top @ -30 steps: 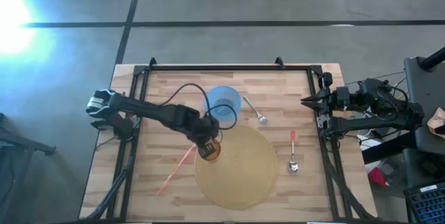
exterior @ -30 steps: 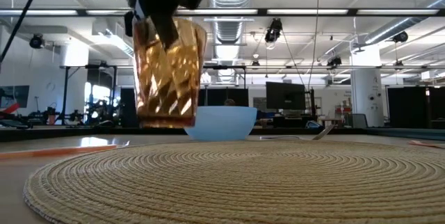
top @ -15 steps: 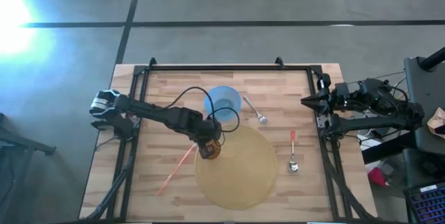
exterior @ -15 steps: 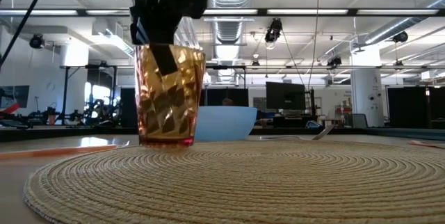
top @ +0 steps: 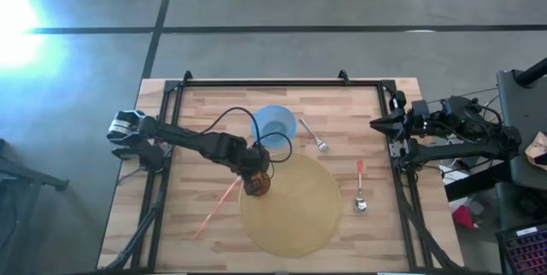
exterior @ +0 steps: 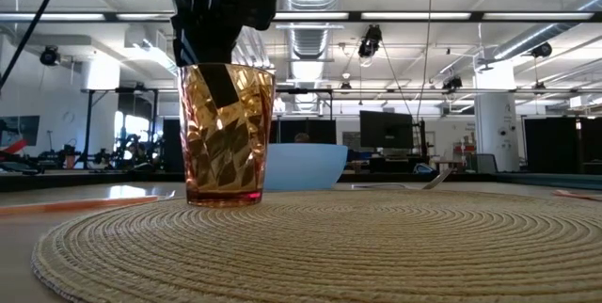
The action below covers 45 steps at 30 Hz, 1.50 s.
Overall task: Pick & Place Utensil
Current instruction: Put the brown cup on the brown mat, then put the blue bowl on the brown mat to the bottom right of the brown cup
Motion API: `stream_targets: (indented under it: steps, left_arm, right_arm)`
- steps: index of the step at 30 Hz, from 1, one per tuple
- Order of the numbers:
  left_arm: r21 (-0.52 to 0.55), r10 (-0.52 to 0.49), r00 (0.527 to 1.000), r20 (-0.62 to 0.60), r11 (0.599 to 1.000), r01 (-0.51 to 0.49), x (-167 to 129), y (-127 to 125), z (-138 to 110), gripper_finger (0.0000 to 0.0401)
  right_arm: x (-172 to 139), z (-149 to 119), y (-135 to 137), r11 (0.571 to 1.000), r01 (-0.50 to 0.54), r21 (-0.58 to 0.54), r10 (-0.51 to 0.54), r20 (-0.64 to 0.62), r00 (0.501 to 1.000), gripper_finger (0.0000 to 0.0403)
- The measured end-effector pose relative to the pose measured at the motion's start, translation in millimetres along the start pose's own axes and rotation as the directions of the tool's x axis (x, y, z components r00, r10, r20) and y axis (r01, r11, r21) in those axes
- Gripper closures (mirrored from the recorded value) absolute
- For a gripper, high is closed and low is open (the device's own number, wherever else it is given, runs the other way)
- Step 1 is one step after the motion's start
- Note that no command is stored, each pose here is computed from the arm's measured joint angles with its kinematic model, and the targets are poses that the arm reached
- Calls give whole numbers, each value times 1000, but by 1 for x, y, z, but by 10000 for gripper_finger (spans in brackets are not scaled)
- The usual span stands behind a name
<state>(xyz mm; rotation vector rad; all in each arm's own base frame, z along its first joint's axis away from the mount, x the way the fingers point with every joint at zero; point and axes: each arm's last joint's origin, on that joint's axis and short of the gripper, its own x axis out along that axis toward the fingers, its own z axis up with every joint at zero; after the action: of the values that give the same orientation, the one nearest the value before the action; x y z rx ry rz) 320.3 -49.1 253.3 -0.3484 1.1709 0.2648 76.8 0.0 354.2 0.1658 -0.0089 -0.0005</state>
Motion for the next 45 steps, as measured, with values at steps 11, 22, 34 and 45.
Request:
stream_targets:
  steps: [11,22,34,45]
  left_arm:
    - [18,2,1000,-4,1000,-1,0,0,0,383]
    - [19,-14,1000,-12,1000,15,0,0,-1,324]
    - [70,-11,1000,-16,997,12,-10,-1,3,221]
    - [116,-13,1000,-10,993,14,-44,-2,10,215]
  right_arm:
    - [1,0,0,999,0,34,0,1,1000,369]
    - [5,-1,0,996,5,90,-4,-16,1000,369]
    - [16,-4,-1,990,22,139,-13,-61,998,301]
    - [30,-5,-1,989,29,143,-17,-83,996,246]
